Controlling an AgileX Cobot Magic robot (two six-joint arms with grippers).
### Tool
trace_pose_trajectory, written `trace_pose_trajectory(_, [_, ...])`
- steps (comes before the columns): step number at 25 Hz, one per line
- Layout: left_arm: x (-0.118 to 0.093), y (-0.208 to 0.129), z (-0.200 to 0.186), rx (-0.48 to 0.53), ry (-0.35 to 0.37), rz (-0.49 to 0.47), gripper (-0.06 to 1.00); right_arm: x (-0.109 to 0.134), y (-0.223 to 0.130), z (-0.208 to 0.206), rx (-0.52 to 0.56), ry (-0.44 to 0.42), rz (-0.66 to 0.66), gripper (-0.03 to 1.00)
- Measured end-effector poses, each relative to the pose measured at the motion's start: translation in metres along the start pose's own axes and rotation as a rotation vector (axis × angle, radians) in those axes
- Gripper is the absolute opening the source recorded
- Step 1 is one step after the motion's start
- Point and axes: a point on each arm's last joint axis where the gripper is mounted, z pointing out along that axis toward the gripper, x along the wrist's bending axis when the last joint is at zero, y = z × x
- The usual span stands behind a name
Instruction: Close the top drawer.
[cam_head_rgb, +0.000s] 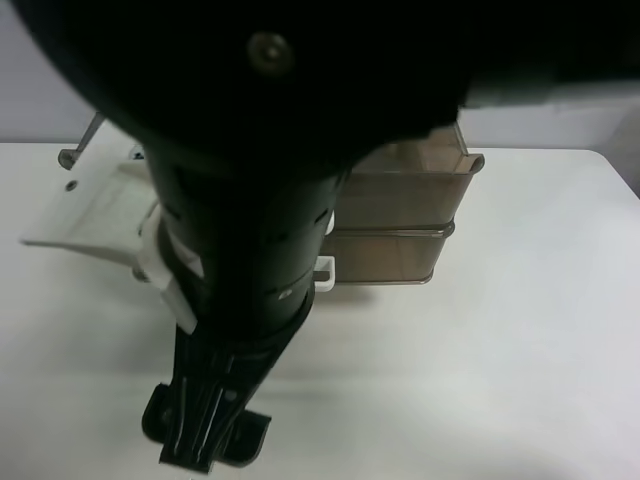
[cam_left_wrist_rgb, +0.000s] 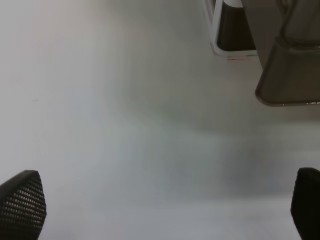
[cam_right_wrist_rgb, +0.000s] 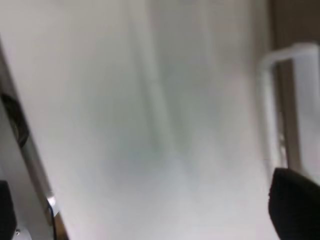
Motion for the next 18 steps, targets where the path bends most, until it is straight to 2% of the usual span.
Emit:
trace_pose_trajectory(11, [0.0, 0.0, 0.0, 0.0, 0.0, 0.0, 0.99, -0.038, -0.005, 0.006, -0.008, 0.001, 0.082, 0.99])
trace_pose_trajectory(15, [0.0, 0.0, 0.0, 0.0, 0.0, 0.0, 0.99, -0.057, -0.005, 0.004, -0.041, -0.006, 0.123, 0.99])
trace_pose_trajectory(18, [0.0, 0.0, 0.0, 0.0, 0.0, 0.0, 0.99, -0.077, -0.001, -0.004, -0.102, -0.05, 0.145, 0.99])
